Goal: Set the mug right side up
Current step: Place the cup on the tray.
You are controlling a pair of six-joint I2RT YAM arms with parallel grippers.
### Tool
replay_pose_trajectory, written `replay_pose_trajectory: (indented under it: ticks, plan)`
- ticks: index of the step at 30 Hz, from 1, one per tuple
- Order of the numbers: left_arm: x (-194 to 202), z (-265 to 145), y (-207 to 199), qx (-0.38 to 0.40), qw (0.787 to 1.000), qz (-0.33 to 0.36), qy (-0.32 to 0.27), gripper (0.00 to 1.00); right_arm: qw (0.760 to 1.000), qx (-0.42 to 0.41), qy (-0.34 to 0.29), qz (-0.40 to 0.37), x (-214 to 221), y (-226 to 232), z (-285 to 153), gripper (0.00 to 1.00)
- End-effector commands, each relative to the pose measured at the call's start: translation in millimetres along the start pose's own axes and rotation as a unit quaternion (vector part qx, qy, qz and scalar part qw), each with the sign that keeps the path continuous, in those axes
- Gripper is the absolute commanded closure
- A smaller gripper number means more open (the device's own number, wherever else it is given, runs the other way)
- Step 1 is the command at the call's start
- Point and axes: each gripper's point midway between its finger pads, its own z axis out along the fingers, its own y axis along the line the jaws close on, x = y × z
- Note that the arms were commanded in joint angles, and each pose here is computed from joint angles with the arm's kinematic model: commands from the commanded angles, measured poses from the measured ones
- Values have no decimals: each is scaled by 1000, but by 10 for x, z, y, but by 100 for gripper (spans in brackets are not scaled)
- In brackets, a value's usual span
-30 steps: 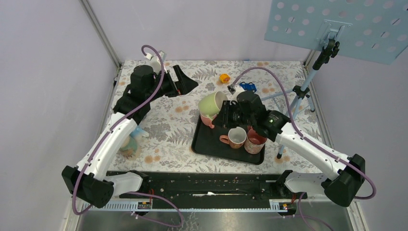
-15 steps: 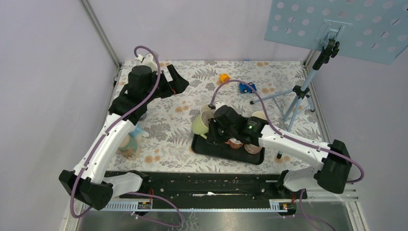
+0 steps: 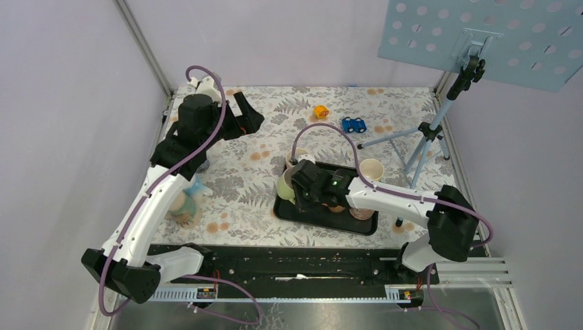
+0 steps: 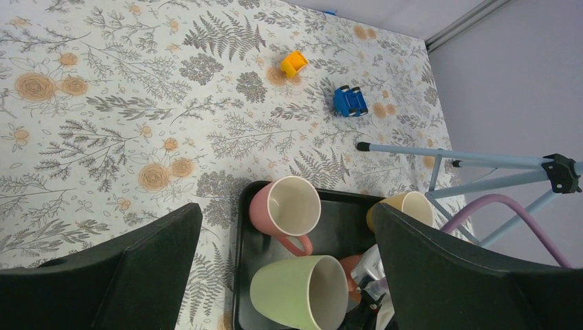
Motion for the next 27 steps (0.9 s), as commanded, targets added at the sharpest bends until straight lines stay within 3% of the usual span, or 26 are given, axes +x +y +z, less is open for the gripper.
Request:
replay_pose_trajectory:
  ticks: [1,27]
  plan:
    - [-227,-114,-45,9,999,10,-34,1,999,3,-43,3,-240,112,28,100]
    - [-198,-88,67,13,1000,5,-26,1,995,96,-15,-21,-219,-174,304,100]
